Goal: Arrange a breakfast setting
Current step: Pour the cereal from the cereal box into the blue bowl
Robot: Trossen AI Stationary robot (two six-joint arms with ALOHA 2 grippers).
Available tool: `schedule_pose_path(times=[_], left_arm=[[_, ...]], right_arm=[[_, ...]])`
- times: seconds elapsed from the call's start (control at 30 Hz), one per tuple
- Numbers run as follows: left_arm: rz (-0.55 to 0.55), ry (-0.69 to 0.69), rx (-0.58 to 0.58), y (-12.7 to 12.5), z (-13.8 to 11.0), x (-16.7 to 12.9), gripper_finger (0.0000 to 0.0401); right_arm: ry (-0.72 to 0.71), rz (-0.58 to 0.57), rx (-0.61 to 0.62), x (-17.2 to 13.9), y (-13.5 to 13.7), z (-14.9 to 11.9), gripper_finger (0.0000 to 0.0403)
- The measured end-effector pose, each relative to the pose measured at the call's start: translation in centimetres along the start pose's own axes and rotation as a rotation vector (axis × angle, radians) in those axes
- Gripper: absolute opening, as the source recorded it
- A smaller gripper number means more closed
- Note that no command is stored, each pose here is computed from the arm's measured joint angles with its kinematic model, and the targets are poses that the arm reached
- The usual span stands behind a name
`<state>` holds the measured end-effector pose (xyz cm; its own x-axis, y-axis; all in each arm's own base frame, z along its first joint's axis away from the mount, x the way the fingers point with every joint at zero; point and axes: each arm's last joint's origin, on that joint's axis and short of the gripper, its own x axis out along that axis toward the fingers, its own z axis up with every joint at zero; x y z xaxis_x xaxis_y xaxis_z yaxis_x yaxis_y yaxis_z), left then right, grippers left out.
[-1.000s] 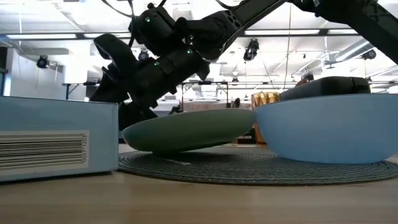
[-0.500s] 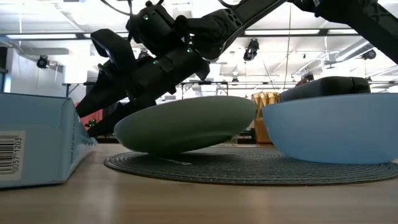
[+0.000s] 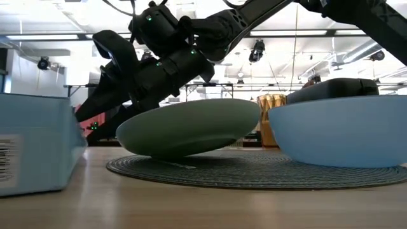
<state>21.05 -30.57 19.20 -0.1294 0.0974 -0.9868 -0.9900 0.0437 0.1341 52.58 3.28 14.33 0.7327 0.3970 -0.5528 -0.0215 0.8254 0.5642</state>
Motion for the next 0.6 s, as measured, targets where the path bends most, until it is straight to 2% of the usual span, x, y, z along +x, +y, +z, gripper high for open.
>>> schedule_pose_path(times=[0.2,0.6], left_arm=[[0.032,0.034,0.011,0.2,-0.2,0.1,0.0260],[-0.102,-0.078,0.068,-0.4,0.8,2.3,0.0260]], right_arm=[[0.002,0.001,-0.009,0.0,0.0,0.0,0.0183],[0.004,0.018,-0.045,0.4,1.2,-0.4,0.0183]])
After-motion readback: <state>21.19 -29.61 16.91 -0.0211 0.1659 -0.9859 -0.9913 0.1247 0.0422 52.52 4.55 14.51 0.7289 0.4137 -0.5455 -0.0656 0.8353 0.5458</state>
